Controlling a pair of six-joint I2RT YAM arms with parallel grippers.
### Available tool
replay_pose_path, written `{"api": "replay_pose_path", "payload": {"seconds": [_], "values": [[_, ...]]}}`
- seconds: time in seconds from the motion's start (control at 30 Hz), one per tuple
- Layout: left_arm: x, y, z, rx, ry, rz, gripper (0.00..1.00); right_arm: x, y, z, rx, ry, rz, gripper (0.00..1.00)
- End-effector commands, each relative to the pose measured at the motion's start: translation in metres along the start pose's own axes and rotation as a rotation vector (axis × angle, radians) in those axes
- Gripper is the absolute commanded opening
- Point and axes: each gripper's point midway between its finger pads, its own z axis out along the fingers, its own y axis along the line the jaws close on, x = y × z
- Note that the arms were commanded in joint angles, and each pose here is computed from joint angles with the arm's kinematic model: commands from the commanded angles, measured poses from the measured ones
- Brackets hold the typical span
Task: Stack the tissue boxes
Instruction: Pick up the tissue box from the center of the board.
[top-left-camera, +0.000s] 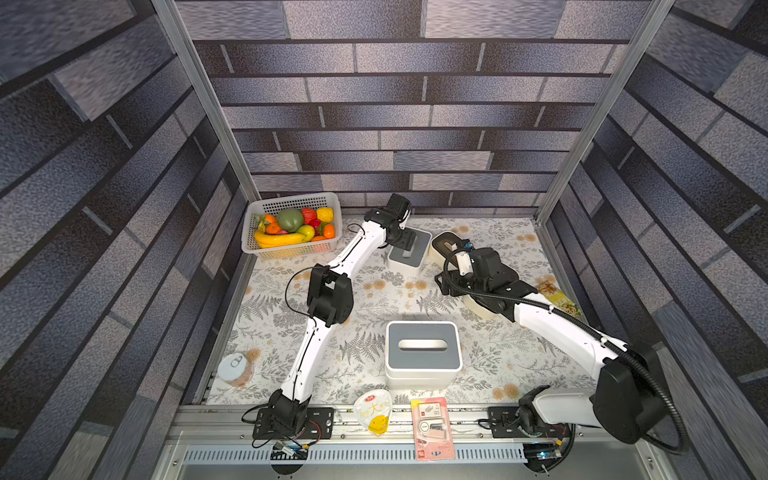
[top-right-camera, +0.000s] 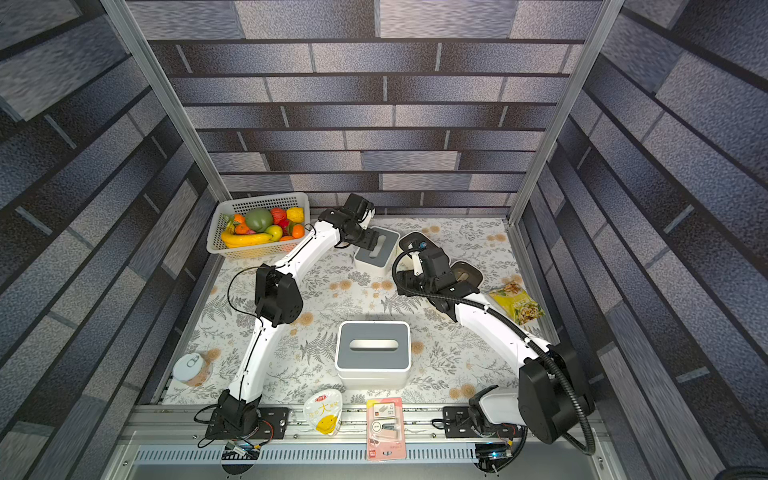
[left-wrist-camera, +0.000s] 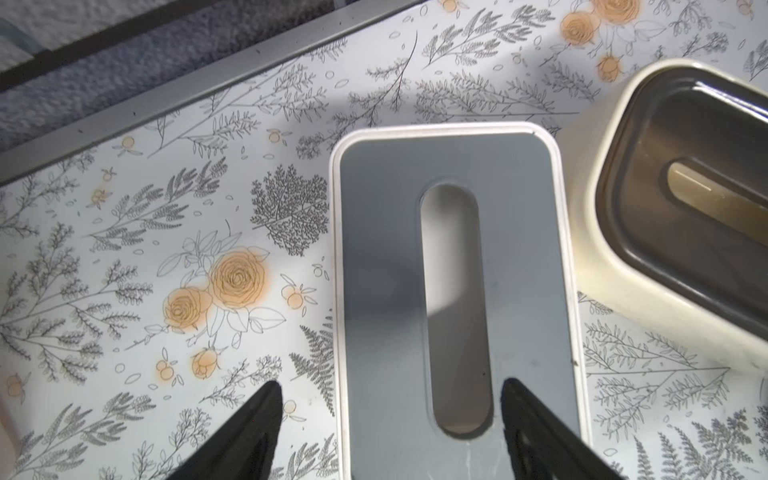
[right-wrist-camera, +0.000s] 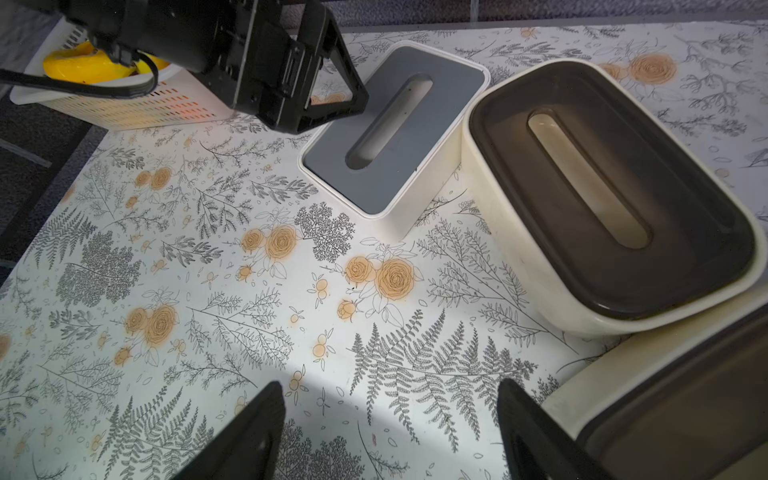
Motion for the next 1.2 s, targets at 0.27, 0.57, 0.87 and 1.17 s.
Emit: {"api": "replay_pose_path", "payload": {"seconds": [0.27,0.57,0.87,1.17], "values": [[0.023,0.006,0.025,-0.020,0.093,0.035,0.82,-0.009,0.015,-0.004,-0.084,-0.075,-0.007,0.90],[0.027,0.005,0.033,-0.016,0.105,0.038,0.74,-0.009,0.016,0.002,-0.094,-0.078,-0.004,1.00],[0.024,0.005,0.029,-0.010,0.096,0.035,0.63,-0.008,0.018,-0.001,-0.105,-0.074,-0.001,1.00],[0.028,0.002,0.033,0.003,0.111,0.036,0.53,0.004,0.014,-0.005,-0.093,-0.062,0.001,1.00]]}}
